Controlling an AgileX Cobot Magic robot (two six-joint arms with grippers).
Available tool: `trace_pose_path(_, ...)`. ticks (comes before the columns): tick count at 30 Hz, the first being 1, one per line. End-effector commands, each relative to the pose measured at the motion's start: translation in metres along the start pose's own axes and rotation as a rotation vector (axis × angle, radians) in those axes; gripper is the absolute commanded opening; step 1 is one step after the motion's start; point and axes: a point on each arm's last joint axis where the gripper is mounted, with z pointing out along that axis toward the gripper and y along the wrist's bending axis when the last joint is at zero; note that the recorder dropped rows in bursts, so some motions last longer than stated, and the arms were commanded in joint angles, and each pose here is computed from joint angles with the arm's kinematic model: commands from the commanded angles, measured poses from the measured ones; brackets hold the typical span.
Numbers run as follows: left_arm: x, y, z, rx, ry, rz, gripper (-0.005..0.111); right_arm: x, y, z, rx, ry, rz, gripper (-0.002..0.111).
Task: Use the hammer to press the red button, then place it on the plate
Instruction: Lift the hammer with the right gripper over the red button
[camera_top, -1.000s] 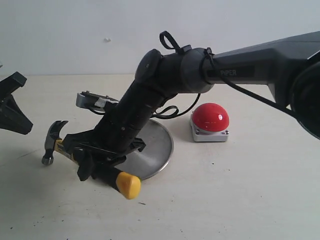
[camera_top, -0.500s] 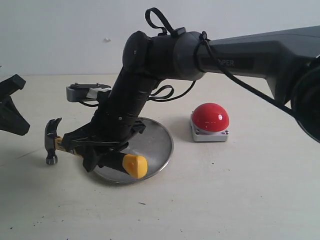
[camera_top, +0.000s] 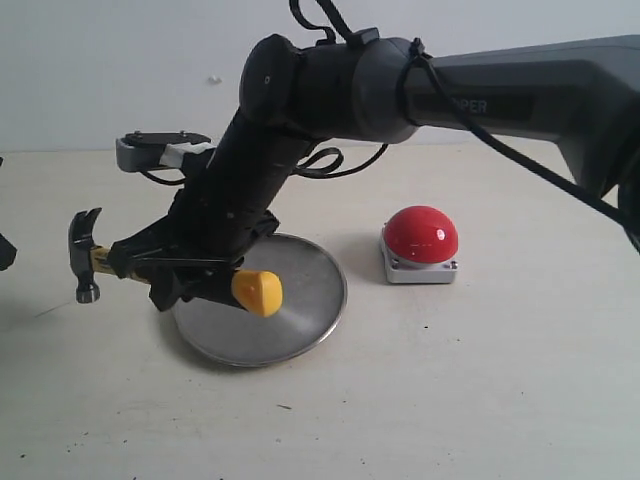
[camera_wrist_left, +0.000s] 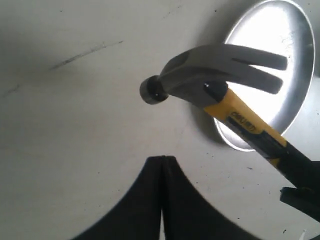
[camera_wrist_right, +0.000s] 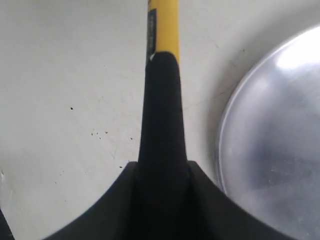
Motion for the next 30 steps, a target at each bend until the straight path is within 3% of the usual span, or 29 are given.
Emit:
trace_pose_path(1,0.000,-0.002,-0.004,0.003,-0.006,0.012,0.000,-0.018,0.018,-0.041,0.021,-0.181,-0.068,0.000)
trace_pose_path(9,-0.001,-0.002,-0.007,-0.011,-0.052,0.035,0.000,-0.018,0.030,-0.100,0.198,-0.288,-0.123,0.000)
trace_pose_path(14,0.006,-0.006,-0.019,-0.019,-0.176,0.029,0.000,-0.002,0.032,-0.124,0.282,-0.368,-0.099,0.000)
trace_pose_path(21,0.037,-0.004,-0.020,-0.074,-0.291,0.028,0.000,0.041,0.028,-0.139,0.358,-0.450,-0.046,0.000)
trace_pose_path(30,0.078,0.007,0.000,-0.094,-0.330,0.023,0.000,0.100,0.009,-0.154,0.465,-0.517,0.066,0.000)
